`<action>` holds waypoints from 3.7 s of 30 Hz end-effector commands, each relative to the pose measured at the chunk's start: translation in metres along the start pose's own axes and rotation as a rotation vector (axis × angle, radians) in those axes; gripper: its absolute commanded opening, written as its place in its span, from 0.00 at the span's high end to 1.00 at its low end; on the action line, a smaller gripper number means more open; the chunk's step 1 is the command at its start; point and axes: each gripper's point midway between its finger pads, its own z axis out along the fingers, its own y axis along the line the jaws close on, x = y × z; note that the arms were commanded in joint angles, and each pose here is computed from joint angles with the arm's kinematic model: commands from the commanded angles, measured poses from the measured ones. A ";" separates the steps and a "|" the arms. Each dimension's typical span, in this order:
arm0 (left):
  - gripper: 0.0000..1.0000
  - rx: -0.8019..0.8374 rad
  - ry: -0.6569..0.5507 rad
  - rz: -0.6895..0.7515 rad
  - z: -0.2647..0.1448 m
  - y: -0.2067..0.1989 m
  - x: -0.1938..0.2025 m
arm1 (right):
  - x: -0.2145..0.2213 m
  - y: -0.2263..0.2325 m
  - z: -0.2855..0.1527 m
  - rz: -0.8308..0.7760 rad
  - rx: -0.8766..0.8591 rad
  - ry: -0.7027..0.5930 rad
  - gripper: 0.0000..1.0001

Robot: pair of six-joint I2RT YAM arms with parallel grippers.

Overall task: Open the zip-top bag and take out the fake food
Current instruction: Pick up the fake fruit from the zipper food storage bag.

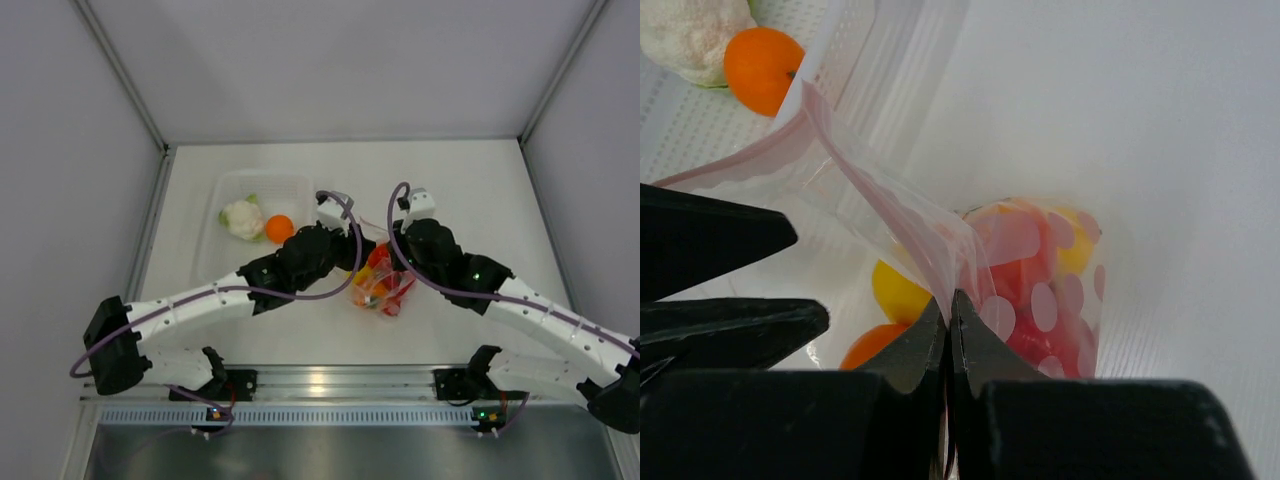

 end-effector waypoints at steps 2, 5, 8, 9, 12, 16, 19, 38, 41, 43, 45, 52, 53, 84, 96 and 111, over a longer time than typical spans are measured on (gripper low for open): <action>0.53 0.004 0.026 0.004 0.019 -0.005 0.006 | -0.022 -0.008 -0.012 0.073 0.016 -0.110 1.00; 0.50 0.036 0.086 0.016 0.030 -0.011 0.024 | -0.021 -0.015 -0.013 0.099 0.046 -0.138 1.00; 0.45 0.088 0.166 0.029 0.036 -0.019 0.046 | -0.013 -0.022 -0.010 0.097 0.082 -0.124 1.00; 0.44 0.095 0.184 0.036 0.037 -0.020 0.052 | -0.010 -0.024 -0.009 0.102 0.093 -0.119 1.00; 0.43 0.103 0.269 0.071 0.040 -0.016 0.076 | 0.000 -0.032 -0.007 0.116 0.128 -0.108 1.00; 0.36 0.180 0.414 0.079 0.034 -0.023 0.113 | 0.008 -0.040 -0.009 0.114 0.156 -0.106 1.00; 0.31 0.189 0.472 0.067 0.031 -0.021 0.132 | 0.008 -0.044 -0.014 0.123 0.155 -0.126 1.00; 0.16 0.213 0.659 0.097 0.028 -0.028 0.185 | 0.020 -0.037 -0.017 0.117 0.072 -0.121 1.00; 0.16 0.216 0.617 0.064 0.040 -0.035 0.187 | 0.019 -0.034 -0.017 0.118 0.051 -0.122 1.00; 0.14 0.233 0.595 0.062 0.044 -0.040 0.188 | 0.021 -0.031 -0.017 0.118 0.035 -0.117 1.00; 0.13 0.265 0.551 0.073 0.049 -0.050 0.185 | 0.026 -0.030 -0.016 0.117 0.025 -0.106 1.00; 0.43 0.246 0.537 0.098 0.059 -0.053 0.194 | 0.032 -0.028 -0.017 0.117 0.006 -0.098 1.00; 0.52 0.246 0.534 0.096 0.060 -0.054 0.193 | 0.031 -0.029 -0.017 0.119 0.006 -0.103 1.00; 1.00 0.151 0.174 0.135 -0.013 -0.036 0.087 | 0.018 0.007 -0.022 -0.071 -0.213 -0.115 1.00; 1.00 -0.062 0.115 0.112 -0.016 -0.001 0.069 | 0.028 0.008 -0.022 -0.132 -0.239 -0.124 1.00; 1.00 0.135 0.006 -0.108 -0.066 -0.035 0.015 | 0.035 -0.001 0.003 -0.077 -0.030 -0.156 1.00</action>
